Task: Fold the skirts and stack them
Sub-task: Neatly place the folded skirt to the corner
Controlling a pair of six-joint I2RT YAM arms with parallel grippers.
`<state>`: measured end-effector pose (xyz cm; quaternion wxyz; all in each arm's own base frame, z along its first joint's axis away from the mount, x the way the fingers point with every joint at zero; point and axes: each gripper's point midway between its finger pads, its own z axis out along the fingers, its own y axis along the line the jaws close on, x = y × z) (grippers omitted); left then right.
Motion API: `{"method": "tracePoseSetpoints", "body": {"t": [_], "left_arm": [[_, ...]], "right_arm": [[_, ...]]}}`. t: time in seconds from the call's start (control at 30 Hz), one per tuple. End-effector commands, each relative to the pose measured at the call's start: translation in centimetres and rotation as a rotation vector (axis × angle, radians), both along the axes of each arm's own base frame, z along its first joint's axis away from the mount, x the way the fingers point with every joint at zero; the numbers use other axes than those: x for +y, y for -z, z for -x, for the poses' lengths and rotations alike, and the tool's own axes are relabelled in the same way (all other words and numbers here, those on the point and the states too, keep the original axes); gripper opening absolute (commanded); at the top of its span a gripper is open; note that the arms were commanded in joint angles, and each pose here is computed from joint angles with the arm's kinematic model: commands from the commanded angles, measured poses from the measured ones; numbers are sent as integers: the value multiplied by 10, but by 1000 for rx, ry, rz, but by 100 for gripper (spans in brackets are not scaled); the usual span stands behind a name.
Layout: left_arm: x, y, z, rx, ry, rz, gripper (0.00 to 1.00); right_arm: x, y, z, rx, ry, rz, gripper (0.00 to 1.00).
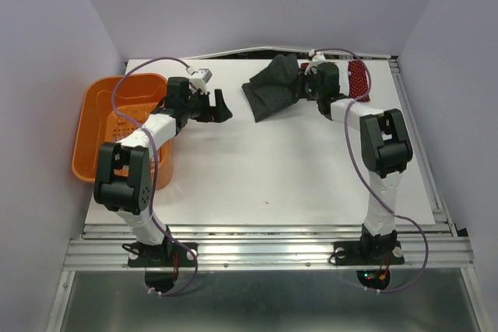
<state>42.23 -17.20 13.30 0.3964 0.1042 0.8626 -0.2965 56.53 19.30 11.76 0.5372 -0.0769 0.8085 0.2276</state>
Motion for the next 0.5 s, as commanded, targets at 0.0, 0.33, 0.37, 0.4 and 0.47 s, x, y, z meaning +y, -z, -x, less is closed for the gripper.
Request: {"method": "tracePoseSetpoints", "body": {"t": [0.0, 0.33, 0.37, 0.4, 0.47], "left_arm": [[-4, -39, -3, -114, 41, 7, 99], [-3, -37, 1, -113, 45, 3, 99], [-4, -37, 1, -113, 47, 4, 99], [-4, -38, 1, -114, 51, 7, 98], [-5, -38, 1, -111, 52, 9, 99]], "right_arm": [[-16, -56, -41, -199, 55, 43, 1], [-50, -100, -64, -321, 32, 82, 1], [-49, -100, -63, -323, 17, 92, 1], [-54, -100, -64, -323, 8, 103, 1], [-59, -100, -67, -328, -1, 132, 1]]}}
